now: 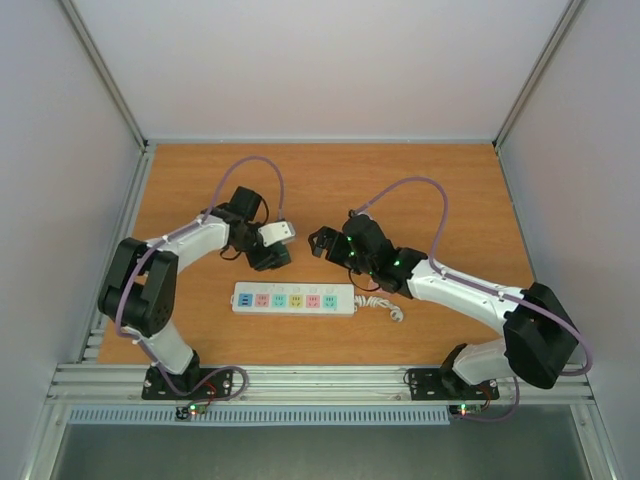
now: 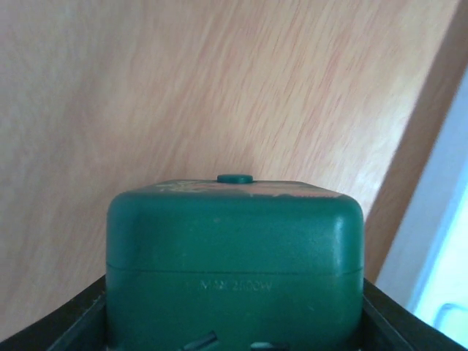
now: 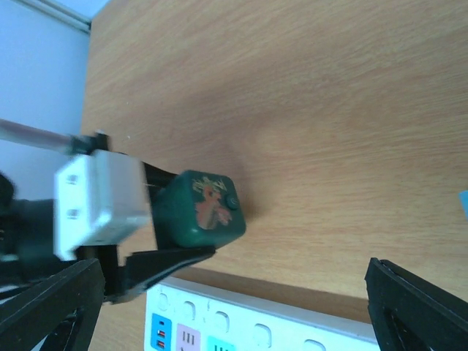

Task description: Insert the plug

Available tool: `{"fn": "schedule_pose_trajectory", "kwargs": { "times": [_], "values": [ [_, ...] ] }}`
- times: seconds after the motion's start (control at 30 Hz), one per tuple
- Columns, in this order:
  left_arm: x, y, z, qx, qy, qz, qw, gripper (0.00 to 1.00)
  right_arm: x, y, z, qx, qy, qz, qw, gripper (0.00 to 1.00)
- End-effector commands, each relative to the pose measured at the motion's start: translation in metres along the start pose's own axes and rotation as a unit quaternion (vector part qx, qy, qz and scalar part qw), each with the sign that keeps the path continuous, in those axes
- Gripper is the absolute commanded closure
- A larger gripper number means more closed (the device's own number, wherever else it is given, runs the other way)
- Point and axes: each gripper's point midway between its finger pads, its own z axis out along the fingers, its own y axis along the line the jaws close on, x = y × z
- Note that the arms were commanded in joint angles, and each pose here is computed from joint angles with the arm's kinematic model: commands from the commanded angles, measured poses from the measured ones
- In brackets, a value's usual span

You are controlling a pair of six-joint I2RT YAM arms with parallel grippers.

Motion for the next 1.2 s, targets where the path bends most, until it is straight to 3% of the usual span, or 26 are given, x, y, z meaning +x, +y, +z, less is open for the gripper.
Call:
{"fn": "schedule_pose_trajectory", "kwargs": {
  "times": [0.0, 0.2, 0.43, 0.67, 0.77, 0.97, 1.17],
  "values": [
    [-0.057, -0.022, -0.052, 0.049, -0.101, 0.032, 0.993, 0.99, 0.004, 0.010, -0.005, -0.067, 0.029, -0.013, 0.997, 0.02],
    [-0.075, -0.097, -0.119, 0.165, -0.202, 0.115, 0.959, 0.99, 0.018, 0.036, -0.035, -0.170, 0.054, -0.033, 0.983, 0.01],
    [-0.067, -0.131, -0.145, 0.148, -0.278, 0.223, 0.923, 0.99, 0.028, 0.062, -0.078, -0.274, 0.070, -0.042, 0.958, 0.01],
    [-0.063, -0.146, -0.153, 0.129, -0.328, 0.270, 0.896, 0.99, 0.041, 0.066, -0.081, -0.300, 0.102, -0.046, 0.947, 0.01],
    [-0.075, -0.135, -0.156, 0.080, -0.355, 0.286, 0.886, 0.99, 0.045, 0.067, -0.078, -0.302, 0.112, -0.044, 0.946, 0.02],
    [-0.089, -0.097, -0.155, -0.063, -0.372, 0.245, 0.893, 0.99, 0.043, 0.064, -0.069, -0.283, 0.105, -0.026, 0.953, 0.01],
    [-0.099, -0.073, -0.159, -0.243, -0.365, 0.273, 0.856, 0.99, 0.034, 0.057, -0.044, -0.228, 0.107, 0.040, 0.967, 0.02]
  ]
}}
